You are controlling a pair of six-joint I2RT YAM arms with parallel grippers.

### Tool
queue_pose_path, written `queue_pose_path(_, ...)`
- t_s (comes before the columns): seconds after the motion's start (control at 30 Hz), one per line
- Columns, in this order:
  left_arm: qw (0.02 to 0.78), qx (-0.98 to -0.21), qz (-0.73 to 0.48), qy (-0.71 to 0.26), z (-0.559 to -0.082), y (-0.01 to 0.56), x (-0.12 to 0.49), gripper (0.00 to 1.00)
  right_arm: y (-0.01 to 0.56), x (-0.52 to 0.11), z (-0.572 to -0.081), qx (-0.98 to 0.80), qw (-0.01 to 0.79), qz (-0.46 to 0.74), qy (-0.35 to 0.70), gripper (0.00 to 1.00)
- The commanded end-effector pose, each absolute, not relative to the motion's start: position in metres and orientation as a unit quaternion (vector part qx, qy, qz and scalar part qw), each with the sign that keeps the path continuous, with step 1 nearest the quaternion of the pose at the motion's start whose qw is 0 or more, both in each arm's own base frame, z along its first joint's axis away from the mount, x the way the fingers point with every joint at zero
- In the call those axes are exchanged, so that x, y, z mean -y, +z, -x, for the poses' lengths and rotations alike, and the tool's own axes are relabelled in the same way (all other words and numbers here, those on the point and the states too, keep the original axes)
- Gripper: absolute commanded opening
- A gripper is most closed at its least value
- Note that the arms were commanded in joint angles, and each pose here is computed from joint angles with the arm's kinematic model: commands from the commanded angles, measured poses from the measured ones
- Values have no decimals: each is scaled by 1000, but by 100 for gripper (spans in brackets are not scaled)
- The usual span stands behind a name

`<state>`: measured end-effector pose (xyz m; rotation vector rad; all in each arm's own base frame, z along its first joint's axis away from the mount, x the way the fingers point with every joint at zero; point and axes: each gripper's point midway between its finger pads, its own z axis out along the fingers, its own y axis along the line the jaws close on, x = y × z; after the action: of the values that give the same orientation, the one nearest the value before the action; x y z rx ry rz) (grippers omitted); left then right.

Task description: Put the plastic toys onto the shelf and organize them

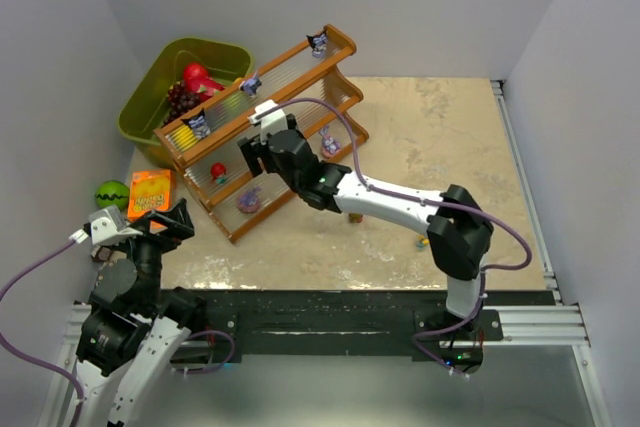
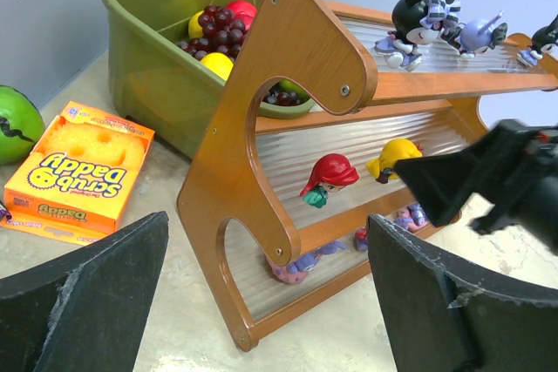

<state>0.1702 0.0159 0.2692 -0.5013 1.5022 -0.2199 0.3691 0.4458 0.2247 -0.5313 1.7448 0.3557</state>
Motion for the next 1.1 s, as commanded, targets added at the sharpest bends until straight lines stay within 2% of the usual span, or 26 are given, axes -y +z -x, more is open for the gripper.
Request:
queue_pose_path(0.0,723,-636,239,-121,-161,286,-21,100,283,-430,-352,-721,628,208,207,83)
queue_pose_path(0.07,723,-637,239,-122,-161,286,-21,100,300,-418,-340,-715,629,203,227,83)
queue_pose_path(0.23,721,-639,239,-121,-162,284,-21,100,269,-366,-316,-759,597,172,198,83)
queue_pose_path(0.47,718,-643,236,-121,-164,283,-19,100,174,-279,-292,-825,542,117,112,84)
queue_pose_path(0.7,717,-644,237,-121,-164,282,-19,100,128,-224,-296,-852,513,22,98,81)
queue_pose_path(0.9,718,-643,238,-121,-164,283,-19,100,118,-205,-285,-849,510,-49,126,67)
queue_pose_path(0.93,717,-644,238,-120,-164,282,-19,100,116,-201,-284,-849,510,-57,126,60)
queue_pose_path(1.0,717,-643,239,-121,-164,282,-20,100,110,-194,-279,-848,508,-81,130,54)
queue_pose_path(1.03,717,-643,239,-121,-164,282,-20,100,107,-191,-278,-848,507,-88,127,44)
queue_pose_path(1.07,718,-642,240,-121,-164,283,-20,100,101,-190,-276,-851,502,-93,125,39)
